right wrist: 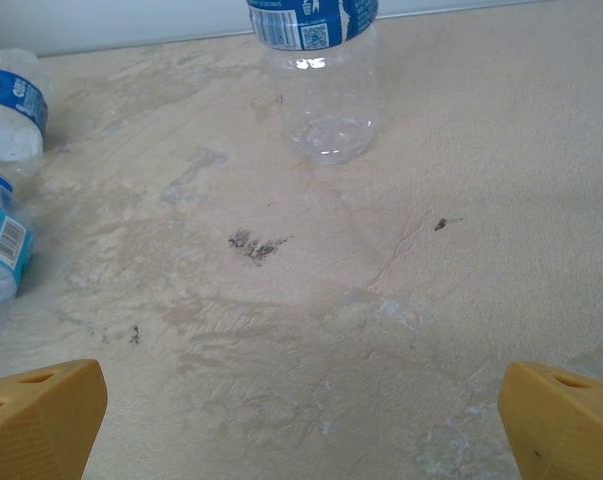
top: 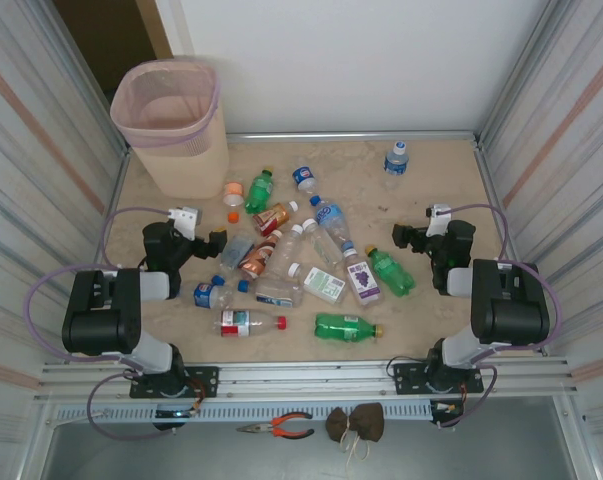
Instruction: Put the plastic bottles in the bin
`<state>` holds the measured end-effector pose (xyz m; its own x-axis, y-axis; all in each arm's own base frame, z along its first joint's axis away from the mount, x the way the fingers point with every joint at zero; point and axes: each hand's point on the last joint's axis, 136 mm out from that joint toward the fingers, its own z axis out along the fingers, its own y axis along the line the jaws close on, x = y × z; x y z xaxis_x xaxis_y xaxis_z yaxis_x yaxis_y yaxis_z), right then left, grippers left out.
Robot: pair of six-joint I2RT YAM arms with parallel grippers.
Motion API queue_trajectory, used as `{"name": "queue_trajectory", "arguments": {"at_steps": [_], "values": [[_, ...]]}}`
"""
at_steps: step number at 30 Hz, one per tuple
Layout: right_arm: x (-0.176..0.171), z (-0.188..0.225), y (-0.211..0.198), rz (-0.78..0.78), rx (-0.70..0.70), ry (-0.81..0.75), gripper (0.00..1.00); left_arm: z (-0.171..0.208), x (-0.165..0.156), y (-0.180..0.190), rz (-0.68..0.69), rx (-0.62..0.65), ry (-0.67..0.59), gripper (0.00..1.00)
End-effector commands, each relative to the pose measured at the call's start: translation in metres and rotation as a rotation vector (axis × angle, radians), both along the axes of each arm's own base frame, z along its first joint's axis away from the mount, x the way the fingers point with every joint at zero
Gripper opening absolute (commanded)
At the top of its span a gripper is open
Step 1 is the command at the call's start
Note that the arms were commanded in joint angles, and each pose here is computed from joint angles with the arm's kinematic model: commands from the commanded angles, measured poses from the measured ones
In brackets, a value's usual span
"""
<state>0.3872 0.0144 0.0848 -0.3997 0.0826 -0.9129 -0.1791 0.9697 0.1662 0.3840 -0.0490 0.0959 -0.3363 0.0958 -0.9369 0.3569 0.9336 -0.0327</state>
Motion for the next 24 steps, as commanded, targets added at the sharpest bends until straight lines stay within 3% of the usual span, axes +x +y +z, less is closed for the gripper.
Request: {"name": "queue_trajectory", "arguments": {"at_steps": [1, 10, 24], "values": [[0.0, 0.002, 0.001, 0.012, 0.001, -0.015, 0.99, 0.002, 0.0, 0.002, 0.001, 0.009, -0.019, 0.99], [-0.001, 0.002, 0.0, 0.007, -0.003, -0.017, 0.99, 0.001, 0.001, 0.007, 0.028, 0.009, -0.014, 0.98], [0.002, 0.028, -0.017, -0.083, 0.025, 0.016, 0.99, 0.029, 0.003, 0.025, 0.15, 0.008, 0.047, 0.98]]}}
